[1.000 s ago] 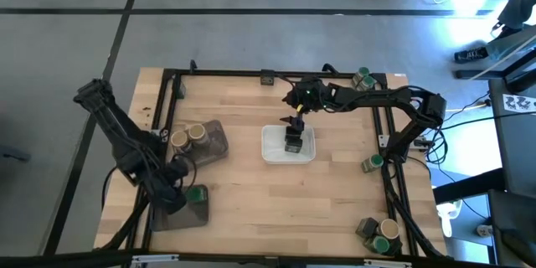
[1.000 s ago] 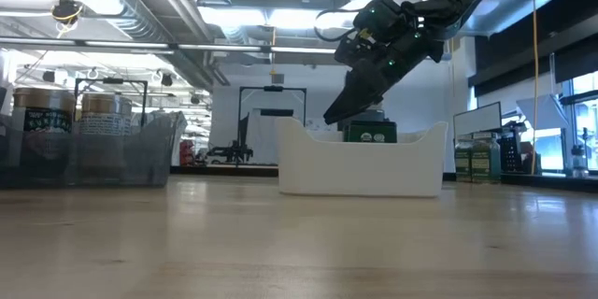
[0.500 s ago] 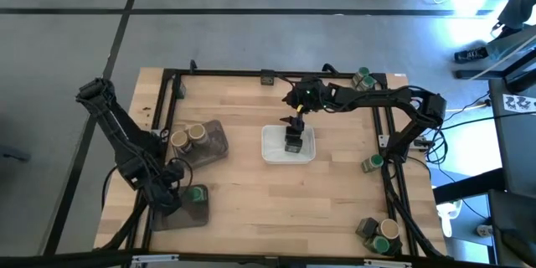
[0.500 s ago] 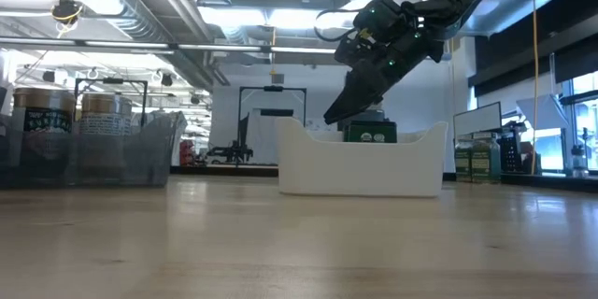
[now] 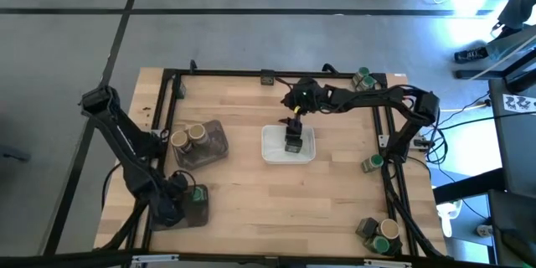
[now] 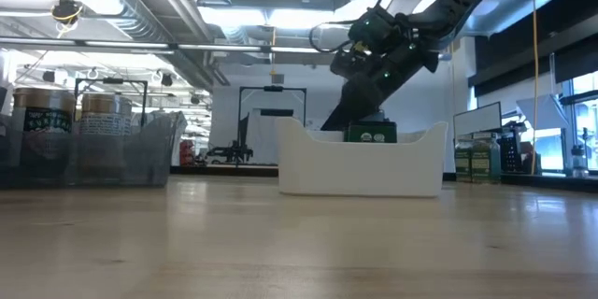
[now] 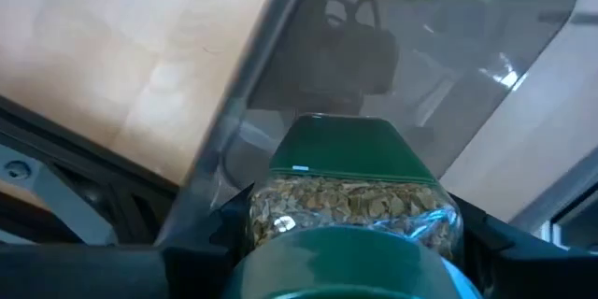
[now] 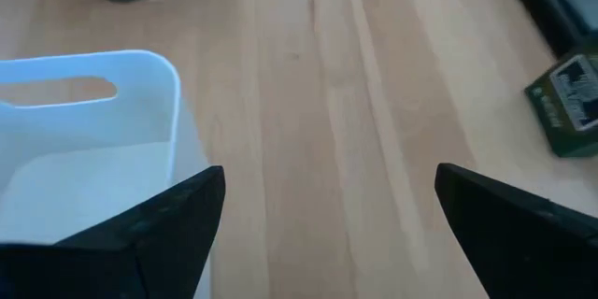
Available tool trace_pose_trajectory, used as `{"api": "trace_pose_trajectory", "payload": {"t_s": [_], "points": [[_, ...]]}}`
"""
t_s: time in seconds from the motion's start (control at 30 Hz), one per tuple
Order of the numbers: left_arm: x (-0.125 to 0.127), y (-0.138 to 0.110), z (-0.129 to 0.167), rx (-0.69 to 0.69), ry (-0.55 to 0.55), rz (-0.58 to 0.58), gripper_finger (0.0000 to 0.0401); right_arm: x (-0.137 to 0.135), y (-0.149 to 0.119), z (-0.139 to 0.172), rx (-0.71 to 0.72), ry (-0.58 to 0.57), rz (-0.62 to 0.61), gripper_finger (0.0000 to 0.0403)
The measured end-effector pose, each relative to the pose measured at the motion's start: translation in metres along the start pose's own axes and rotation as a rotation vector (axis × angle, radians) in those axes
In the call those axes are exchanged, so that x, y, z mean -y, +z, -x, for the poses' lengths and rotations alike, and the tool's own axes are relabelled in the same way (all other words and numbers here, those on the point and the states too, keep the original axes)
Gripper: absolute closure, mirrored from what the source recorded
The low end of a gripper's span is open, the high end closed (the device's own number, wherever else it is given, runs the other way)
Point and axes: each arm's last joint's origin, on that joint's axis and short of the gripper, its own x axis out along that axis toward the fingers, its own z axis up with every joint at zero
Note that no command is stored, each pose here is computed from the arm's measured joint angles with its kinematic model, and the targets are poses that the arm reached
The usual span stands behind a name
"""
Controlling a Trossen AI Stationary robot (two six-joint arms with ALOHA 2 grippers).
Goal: Sort spices by type
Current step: Put the green seasoning bottle into the bottom black bin, then put the black seasoning can into the white bin
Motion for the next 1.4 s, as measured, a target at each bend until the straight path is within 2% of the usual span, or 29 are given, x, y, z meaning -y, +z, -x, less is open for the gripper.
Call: {"api": "trace_pose_trajectory", "payload": {"t_s": [0.2,0.47,0.6,0.7,0.83,1.13,1.27,1.4], "points": [[-0.001,-0.004,-0.006,0.004,0.053,-0.005,0.0201,-0.004,0.000,-0.004,0.009,0.014,0.012,0.0017],[-0.003,-0.004,-0.008,0.012,0.096,0.043,0.0150,-0.004,0.000,-0.004,0.003,0.009,0.005,0.0017],[-0.002,-0.005,-0.007,-0.017,0.078,0.049,0.0132,-0.004,0.000,-0.004,0.003,0.009,0.005,0.0017],[0.001,-0.006,-0.001,-0.059,0.017,-0.028,0.0129,-0.004,0.000,-0.004,0.003,0.009,0.006,0.0017],[-0.008,-0.003,0.017,-0.037,0.016,0.004,0.0131,-0.004,0.000,-0.004,0.003,0.009,0.006,0.0017],[-0.024,0.017,0.063,0.250,-0.224,0.021,0.0132,-0.004,0.000,-0.004,0.004,0.009,0.006,0.0017],[-0.035,0.030,0.079,0.452,-0.286,0.031,0.0132,-0.004,0.000,-0.004,0.004,0.009,0.007,0.0017],[-0.044,0.042,0.092,0.673,-0.296,0.029,0.0132,-0.004,0.000,-0.004,0.004,0.009,0.007,0.0017]]}}
